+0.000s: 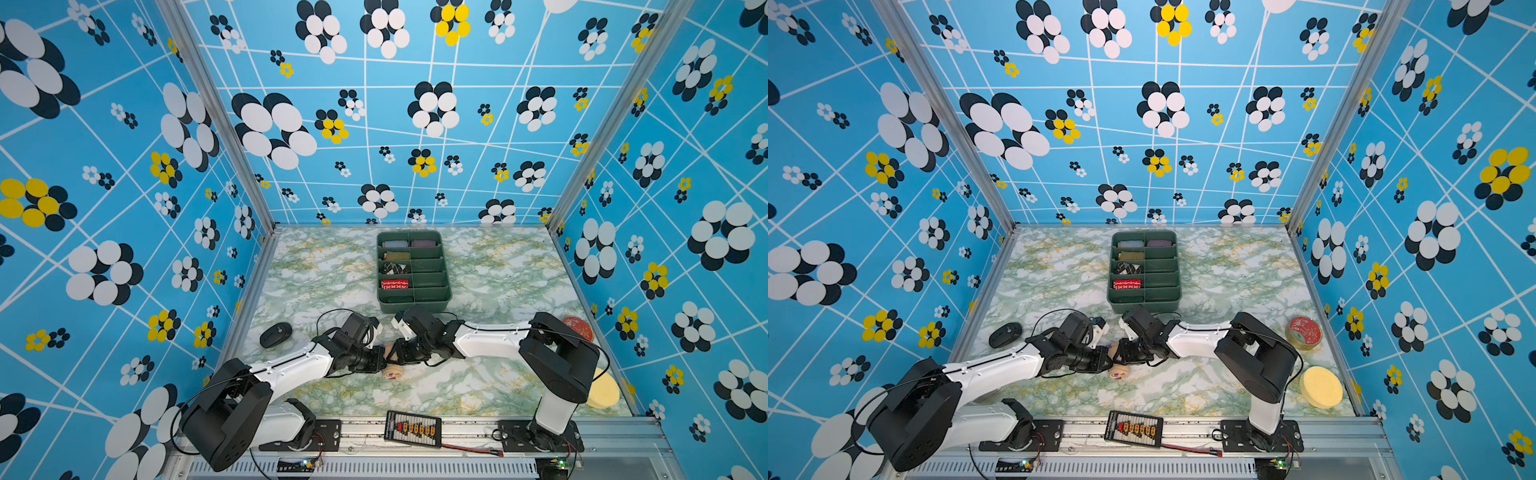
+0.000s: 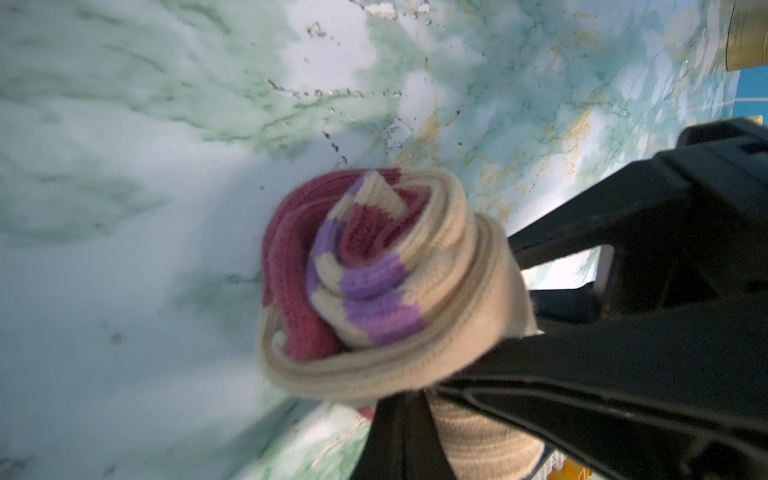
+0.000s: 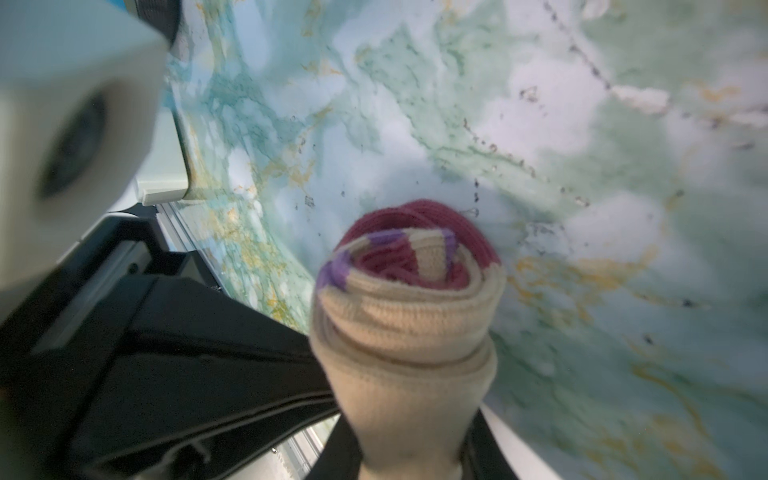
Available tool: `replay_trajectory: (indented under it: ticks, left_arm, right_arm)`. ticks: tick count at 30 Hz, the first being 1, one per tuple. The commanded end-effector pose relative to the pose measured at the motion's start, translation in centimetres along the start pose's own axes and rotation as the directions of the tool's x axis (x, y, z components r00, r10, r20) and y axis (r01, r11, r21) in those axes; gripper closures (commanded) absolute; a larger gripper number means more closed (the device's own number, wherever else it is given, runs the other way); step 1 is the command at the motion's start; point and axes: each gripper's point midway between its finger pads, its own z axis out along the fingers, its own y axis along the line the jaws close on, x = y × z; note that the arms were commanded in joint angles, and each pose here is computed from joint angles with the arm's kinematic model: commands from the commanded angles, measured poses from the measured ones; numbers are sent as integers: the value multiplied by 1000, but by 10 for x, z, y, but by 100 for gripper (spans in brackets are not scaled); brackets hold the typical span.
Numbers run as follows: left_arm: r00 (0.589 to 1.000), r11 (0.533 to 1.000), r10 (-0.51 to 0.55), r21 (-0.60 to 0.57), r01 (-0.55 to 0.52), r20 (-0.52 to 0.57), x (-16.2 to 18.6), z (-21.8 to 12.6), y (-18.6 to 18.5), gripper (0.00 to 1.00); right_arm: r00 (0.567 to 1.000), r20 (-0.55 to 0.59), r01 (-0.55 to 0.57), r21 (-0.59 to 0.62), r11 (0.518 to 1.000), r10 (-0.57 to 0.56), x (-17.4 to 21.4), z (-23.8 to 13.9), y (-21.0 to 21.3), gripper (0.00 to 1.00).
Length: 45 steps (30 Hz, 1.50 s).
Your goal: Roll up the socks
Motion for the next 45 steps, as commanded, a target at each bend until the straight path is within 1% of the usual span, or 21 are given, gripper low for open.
replay_trajectory:
  ticks: [1, 7, 11, 20, 26, 30, 34, 40, 45]
  left_arm:
    - [999, 996, -37, -77, 34, -40, 19, 9, 23, 100]
    - [999, 997, -27, -74, 29, 26, 5, -4, 17, 97]
    - [997, 998, -24, -62, 28, 67, -6, -17, 11, 96]
    - [983, 999, -2, -34, 8, 186, -34, -64, -5, 95]
    - [965, 1000, 10, -24, -4, 261, -49, -89, -12, 95]
    - [956, 1000, 12, -24, -6, 293, -58, -97, -13, 94]
    - [950, 1000, 12, -19, -6, 311, -65, -96, -14, 94]
    - [942, 1000, 21, -6, -21, 334, -79, -93, -19, 95]
    - [915, 998, 64, -26, -58, 398, -103, -101, -30, 96]
  right_arm:
    - [993, -103, 65, 58, 996, -59, 35, 19, -5, 100]
    - [990, -106, 100, 118, 988, -88, 35, 16, -9, 100]
    - [991, -101, 105, 143, 984, -91, 35, 14, -13, 100]
    - [989, -84, 130, 161, 978, -117, 31, 7, -13, 100]
    - [984, -61, 178, 155, 972, -170, 24, -7, -2, 100]
    - [976, -19, 217, 171, 961, -217, 11, -30, 7, 100]
    - [971, 48, 223, 194, 955, -236, -7, -63, 10, 100]
    - [950, 187, 194, 269, 943, -249, -48, -131, -5, 100]
    - [930, 252, 178, 326, 928, -267, -82, -171, -18, 100]
